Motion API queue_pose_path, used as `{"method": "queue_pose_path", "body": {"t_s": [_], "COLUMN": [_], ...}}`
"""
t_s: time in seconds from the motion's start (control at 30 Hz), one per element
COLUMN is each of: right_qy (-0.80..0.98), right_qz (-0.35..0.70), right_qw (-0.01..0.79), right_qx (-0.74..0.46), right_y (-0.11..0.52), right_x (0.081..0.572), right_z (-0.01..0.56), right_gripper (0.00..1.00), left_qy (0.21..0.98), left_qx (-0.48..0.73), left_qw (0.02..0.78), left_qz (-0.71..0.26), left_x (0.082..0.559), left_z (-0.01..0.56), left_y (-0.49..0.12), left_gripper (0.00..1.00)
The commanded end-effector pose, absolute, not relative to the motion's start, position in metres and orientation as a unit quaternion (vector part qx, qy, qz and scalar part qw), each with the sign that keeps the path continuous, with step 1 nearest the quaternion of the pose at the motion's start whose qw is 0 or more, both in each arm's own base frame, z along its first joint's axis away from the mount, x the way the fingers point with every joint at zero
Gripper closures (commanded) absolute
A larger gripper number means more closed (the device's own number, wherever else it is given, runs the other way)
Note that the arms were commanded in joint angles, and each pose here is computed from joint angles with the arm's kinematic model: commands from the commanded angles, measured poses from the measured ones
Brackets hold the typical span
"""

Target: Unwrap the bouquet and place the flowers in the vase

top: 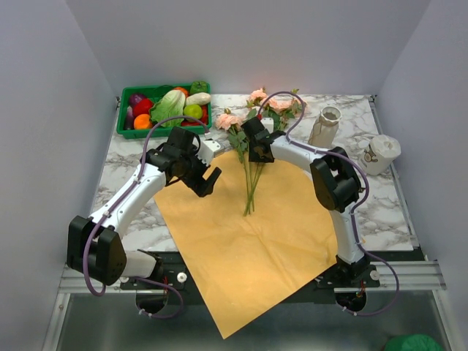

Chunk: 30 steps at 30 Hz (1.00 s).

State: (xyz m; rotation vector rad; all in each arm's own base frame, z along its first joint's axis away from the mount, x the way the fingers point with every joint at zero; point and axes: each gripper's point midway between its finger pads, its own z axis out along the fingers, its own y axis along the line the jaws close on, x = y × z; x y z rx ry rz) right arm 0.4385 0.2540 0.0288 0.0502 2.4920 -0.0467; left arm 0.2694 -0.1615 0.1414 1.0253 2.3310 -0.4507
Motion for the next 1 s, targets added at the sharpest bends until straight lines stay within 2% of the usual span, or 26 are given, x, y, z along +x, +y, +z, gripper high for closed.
{"method": "queue_pose_path", "body": {"t_s": [0.0,0.33,0.6,0.97], "right_qy": [0.949,0.949,0.941,0.934], "right_qz": [-0.009,0.009,0.013,0.007], "right_qw": [0.315,0.315,0.337,0.352], "right_qx": [0.021,0.029,0.033,0.056], "right_y": [0.257,0.264,0.259,0.244], "right_x": [0.442,0.450,0.449,0.460], "right_z": [0.029,0.031,0.059,0.067], "right_gripper": [0.45,0.52,0.51,0.51], "left_qy": [0.859,0.859,0.860,0.864], "left_qx": [0.385,0.386,0.388,0.385], "left_qw": [0.285,0.281,0.272,0.261], "left_qz": [-0.178,-0.184,-0.191,-0.192], "left_x": [0.267,0.264,0.260,0.258], "left_z": [0.148,0.148,0.144,0.137], "left_y": [-0.163,-0.164,-0.165,-0.164], "left_gripper": [0.02,0.02,0.02,0.03]}}
